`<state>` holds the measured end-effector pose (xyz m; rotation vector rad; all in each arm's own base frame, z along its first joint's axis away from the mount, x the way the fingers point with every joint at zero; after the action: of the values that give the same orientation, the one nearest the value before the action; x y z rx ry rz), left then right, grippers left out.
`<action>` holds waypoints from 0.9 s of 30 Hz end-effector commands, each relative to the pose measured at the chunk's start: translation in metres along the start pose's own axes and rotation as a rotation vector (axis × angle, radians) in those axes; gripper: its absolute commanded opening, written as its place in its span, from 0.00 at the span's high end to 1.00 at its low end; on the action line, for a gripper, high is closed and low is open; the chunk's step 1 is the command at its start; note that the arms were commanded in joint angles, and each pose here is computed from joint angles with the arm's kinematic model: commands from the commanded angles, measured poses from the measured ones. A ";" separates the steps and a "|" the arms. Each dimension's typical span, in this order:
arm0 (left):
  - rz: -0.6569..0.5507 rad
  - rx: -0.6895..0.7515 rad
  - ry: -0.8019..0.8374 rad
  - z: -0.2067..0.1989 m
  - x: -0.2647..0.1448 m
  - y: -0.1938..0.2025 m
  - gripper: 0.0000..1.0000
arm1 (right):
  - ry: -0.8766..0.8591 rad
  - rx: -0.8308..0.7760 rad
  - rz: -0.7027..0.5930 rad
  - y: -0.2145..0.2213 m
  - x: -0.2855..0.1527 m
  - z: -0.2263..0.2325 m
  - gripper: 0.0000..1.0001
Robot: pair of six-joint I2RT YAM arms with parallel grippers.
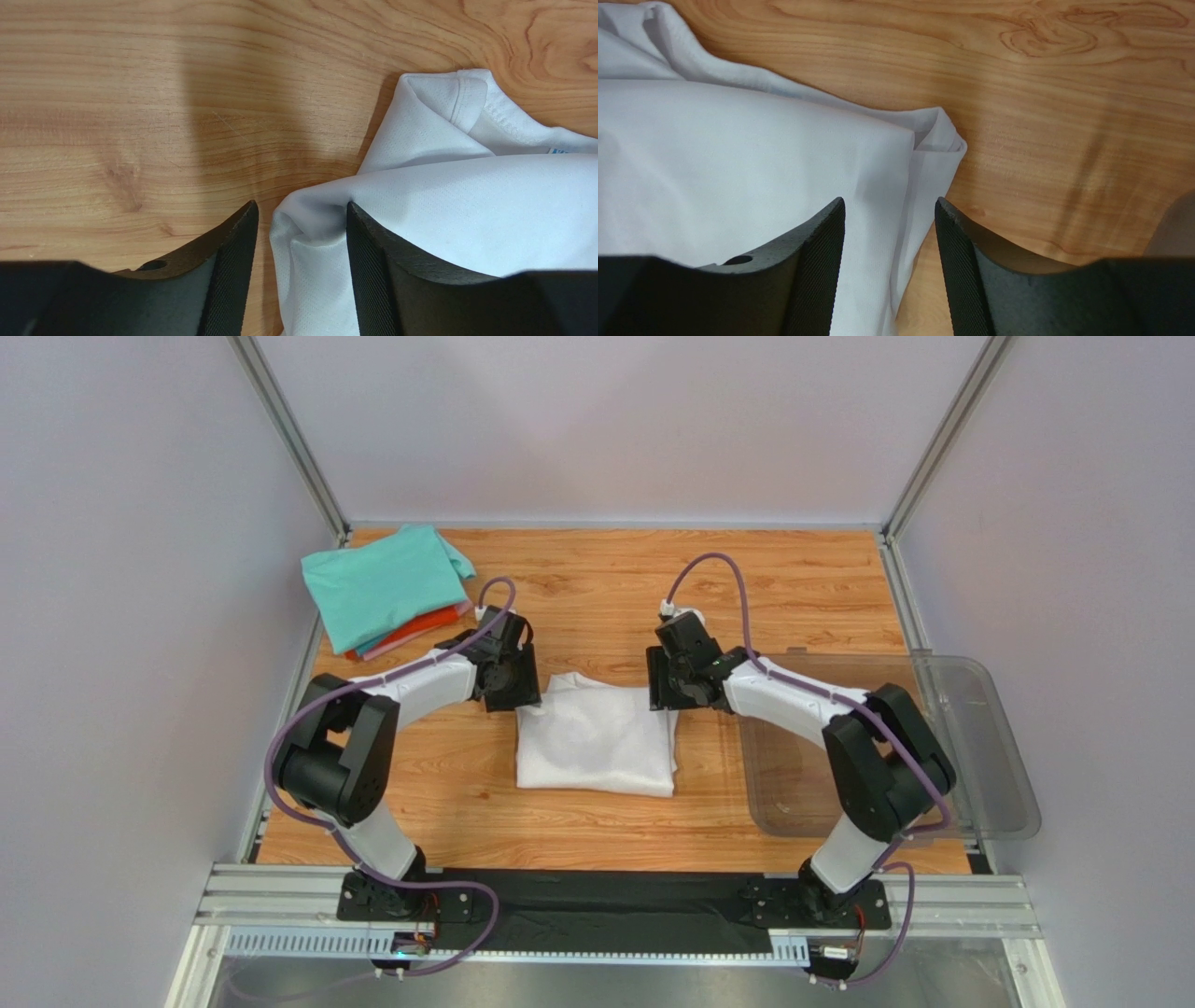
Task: Fold and stack the t-shirts
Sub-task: Fold the tshirt
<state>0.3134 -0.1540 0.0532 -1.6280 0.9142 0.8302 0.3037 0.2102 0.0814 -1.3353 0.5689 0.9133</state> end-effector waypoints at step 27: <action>-0.192 0.038 0.318 -0.034 -0.095 -0.017 1.00 | -0.181 -0.016 -0.078 -0.017 -0.045 0.017 0.87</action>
<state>0.2902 -0.1603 0.1308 -1.7780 0.9254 0.5583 0.2939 0.2155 0.1235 -1.2831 0.3970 0.9661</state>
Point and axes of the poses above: each gripper's point midway between its finger pads, its own x axis out along the fingers, its own z axis along the line the jaws close on, y = z × x, the point moved 3 cm from there along -x, back along the fingers, and after that the axes turned 1 degree about x, right-handed, at the moved point
